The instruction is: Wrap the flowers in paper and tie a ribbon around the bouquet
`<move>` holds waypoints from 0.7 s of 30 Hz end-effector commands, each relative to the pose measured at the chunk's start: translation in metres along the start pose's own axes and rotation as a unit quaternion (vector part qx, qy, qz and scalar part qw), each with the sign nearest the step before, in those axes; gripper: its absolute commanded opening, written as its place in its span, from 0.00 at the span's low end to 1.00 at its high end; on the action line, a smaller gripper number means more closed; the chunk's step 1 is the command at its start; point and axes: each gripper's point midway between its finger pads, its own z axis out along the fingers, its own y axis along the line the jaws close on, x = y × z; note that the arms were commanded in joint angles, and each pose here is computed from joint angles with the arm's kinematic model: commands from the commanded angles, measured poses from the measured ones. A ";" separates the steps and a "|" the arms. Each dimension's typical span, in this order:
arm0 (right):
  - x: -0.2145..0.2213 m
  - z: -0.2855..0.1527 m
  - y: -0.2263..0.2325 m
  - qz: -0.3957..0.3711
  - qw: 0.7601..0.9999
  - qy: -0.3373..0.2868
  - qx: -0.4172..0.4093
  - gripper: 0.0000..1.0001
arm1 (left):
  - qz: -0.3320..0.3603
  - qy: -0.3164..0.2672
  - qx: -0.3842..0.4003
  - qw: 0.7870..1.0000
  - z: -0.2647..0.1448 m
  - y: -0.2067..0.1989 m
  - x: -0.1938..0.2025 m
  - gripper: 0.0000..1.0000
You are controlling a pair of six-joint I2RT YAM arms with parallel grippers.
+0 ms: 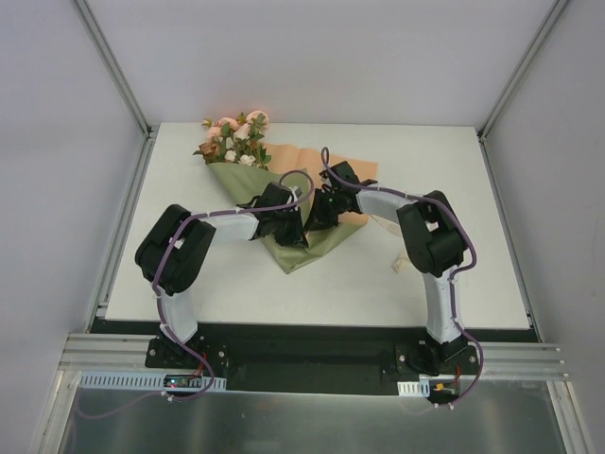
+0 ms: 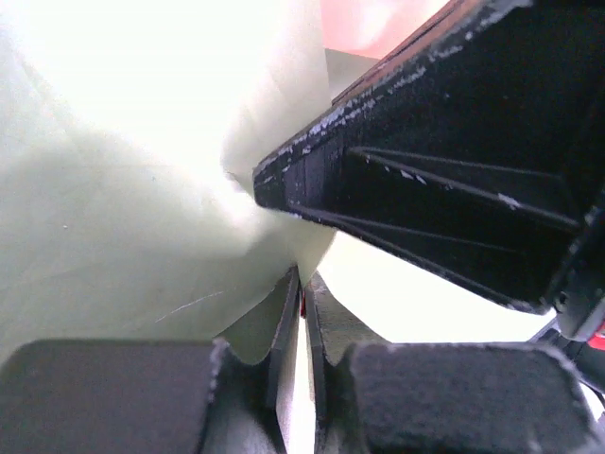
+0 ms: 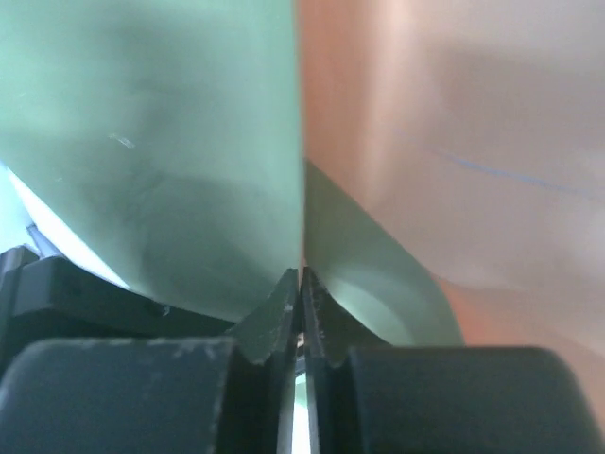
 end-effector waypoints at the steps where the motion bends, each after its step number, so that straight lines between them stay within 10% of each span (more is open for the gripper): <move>1: 0.005 -0.008 -0.018 -0.008 0.999 -0.002 0.044 0.01 | 0.031 -0.004 0.026 0.999 -0.010 -0.014 -0.001 0.09; 6: 0.003 -0.008 -0.017 -0.023 0.999 0.002 0.032 0.00 | 0.025 -0.042 0.075 0.996 -0.045 -0.035 -0.017 0.40; 10: 0.000 -0.007 -0.017 -0.032 0.999 0.009 0.015 0.00 | -0.008 -0.104 0.099 0.990 -0.086 -0.029 -0.043 0.46; 21: 0.000 -0.017 -0.008 -0.040 0.999 0.013 -0.011 0.00 | -0.118 -0.109 0.098 0.982 -0.065 0.044 -0.051 0.10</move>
